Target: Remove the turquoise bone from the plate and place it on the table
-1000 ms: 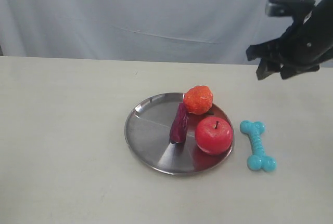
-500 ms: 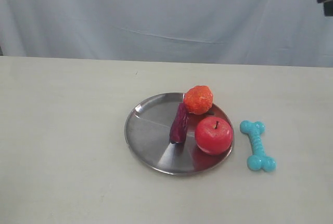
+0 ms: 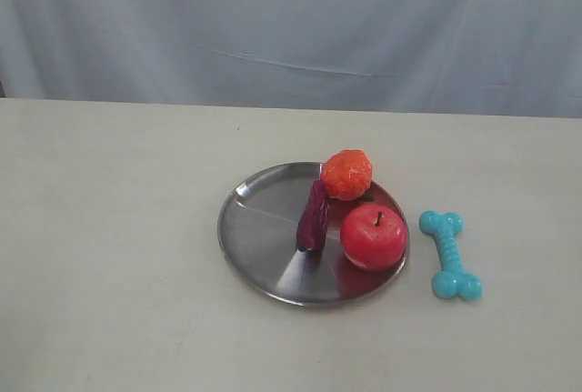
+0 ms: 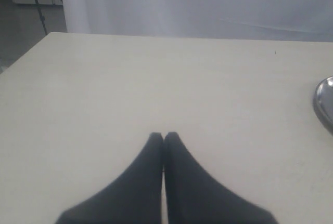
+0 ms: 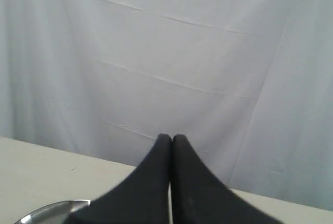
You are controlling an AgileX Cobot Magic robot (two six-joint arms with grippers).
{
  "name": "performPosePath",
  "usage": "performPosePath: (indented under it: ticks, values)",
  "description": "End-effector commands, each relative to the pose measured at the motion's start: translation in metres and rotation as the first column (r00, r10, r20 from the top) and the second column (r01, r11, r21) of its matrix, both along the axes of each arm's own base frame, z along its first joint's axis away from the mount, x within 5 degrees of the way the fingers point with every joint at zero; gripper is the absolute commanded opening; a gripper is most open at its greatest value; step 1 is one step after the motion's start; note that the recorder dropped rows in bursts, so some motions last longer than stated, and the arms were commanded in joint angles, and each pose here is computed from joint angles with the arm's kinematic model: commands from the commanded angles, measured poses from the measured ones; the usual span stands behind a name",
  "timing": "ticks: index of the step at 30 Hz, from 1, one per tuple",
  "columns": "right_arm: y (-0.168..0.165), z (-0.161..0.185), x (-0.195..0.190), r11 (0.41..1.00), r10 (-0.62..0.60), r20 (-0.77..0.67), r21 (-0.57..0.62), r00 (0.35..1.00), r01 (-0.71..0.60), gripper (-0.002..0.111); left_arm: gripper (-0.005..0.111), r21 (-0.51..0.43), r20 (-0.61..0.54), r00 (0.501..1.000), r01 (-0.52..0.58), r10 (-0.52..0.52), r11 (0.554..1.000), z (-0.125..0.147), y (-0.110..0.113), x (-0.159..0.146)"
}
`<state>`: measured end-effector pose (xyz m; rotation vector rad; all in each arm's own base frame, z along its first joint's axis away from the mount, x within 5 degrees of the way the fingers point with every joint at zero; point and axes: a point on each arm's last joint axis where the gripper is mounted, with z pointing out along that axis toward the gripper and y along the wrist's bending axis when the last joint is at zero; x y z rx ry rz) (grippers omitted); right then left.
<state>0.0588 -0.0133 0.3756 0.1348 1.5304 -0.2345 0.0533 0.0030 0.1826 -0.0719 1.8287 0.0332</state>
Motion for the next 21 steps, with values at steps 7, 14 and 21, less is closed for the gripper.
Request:
performPosePath:
  ticks: [7, 14, 21]
  values:
    - [0.009, -0.022, -0.035, 0.999, -0.005, 0.130, -0.037, 0.991, 0.010, 0.000, 0.000, -0.006, 0.005, 1.000, -0.005, 0.005, 1.000, 0.000, 0.000, 0.000]
    - [0.012, -0.021, -0.048, 0.999, -0.003, 0.187, -0.051, 0.982, 0.012, 0.000, 0.000, -0.006, 0.005, 1.000, -0.005, 0.005, 1.000, 0.000, 0.000, 0.000]
    - [0.013, -0.021, -0.051, 0.998, -0.002, 0.196, -0.054, 0.981, 0.013, 0.000, 0.000, -0.006, 0.005, 1.000, -0.005, 0.005, 1.000, 0.000, 0.000, 0.000]
